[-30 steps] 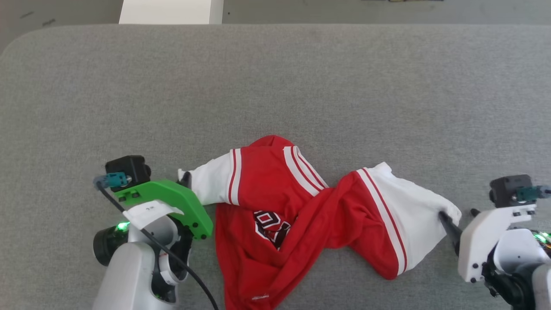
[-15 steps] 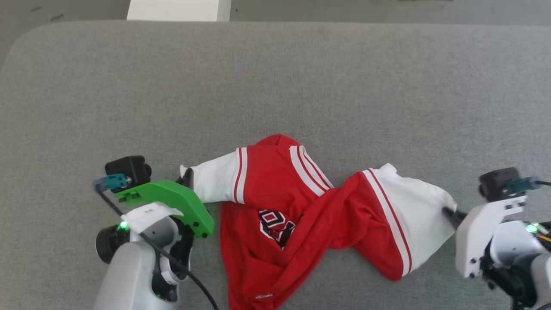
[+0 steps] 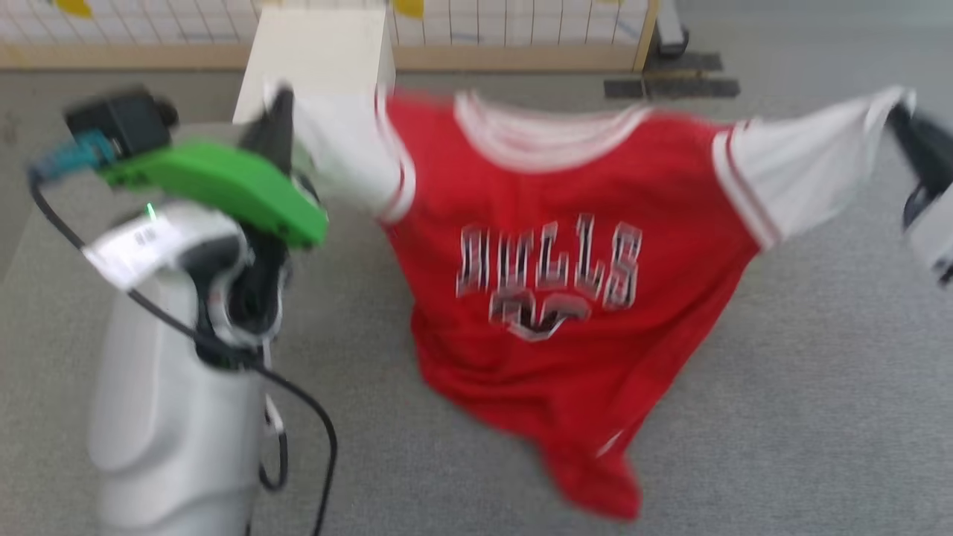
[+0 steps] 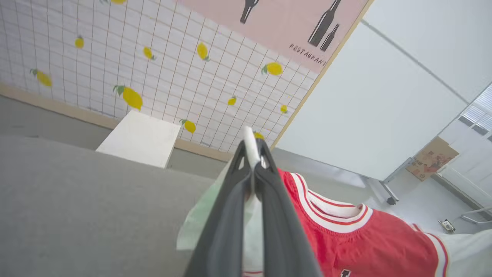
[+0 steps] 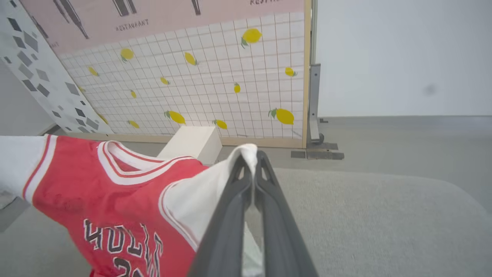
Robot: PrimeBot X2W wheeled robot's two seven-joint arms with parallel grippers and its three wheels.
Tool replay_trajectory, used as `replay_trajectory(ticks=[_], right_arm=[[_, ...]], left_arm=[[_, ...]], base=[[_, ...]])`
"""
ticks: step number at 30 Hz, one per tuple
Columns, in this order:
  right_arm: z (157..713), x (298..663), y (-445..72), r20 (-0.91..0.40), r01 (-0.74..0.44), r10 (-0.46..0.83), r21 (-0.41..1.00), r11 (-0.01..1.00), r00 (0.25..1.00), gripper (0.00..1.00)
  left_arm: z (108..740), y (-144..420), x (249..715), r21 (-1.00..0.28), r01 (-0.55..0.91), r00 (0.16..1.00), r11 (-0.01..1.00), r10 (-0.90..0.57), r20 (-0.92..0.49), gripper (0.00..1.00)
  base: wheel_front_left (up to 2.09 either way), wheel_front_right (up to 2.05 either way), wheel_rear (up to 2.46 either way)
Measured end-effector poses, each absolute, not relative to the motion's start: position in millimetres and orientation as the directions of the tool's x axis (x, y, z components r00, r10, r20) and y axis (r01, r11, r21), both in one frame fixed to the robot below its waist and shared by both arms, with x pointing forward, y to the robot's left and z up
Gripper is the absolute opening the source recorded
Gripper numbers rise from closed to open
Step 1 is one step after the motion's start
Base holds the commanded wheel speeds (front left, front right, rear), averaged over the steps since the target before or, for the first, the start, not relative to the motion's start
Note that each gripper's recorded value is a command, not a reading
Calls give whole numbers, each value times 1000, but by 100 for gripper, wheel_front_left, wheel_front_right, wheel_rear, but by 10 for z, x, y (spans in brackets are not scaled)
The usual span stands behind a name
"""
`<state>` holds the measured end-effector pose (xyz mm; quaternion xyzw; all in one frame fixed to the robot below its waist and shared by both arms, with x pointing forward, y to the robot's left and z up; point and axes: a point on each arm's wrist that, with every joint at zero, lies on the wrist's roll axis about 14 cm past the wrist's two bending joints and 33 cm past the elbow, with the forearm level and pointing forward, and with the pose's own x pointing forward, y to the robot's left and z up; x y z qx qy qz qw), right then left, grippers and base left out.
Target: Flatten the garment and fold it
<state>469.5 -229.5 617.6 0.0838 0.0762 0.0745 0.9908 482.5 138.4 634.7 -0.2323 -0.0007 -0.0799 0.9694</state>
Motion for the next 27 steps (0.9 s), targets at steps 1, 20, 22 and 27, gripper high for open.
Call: replay_trajectory(ticks=[1,20,22,27], right_arm=[[6371,4700,-2295,-95,-148,165,170,974,982,0],[8294,4382,-2408,288,-197,164,90,976,944,0],[8258,4473,-2427,261,-192,160,101,976,952,0],[8219,4822,-2500,217,-175,143,138,975,966,0]], left_arm=[[6547,1367,4831,-439,182,983,880,-160,87,0],[8303,1385,4814,-252,277,893,927,-152,424,0],[8238,1371,4920,-225,257,907,940,-154,392,0],[8050,1362,5293,-188,191,943,963,-127,308,0]], base=[[0,0,0],[0,0,0],[0,0,0],[0,0,0]])
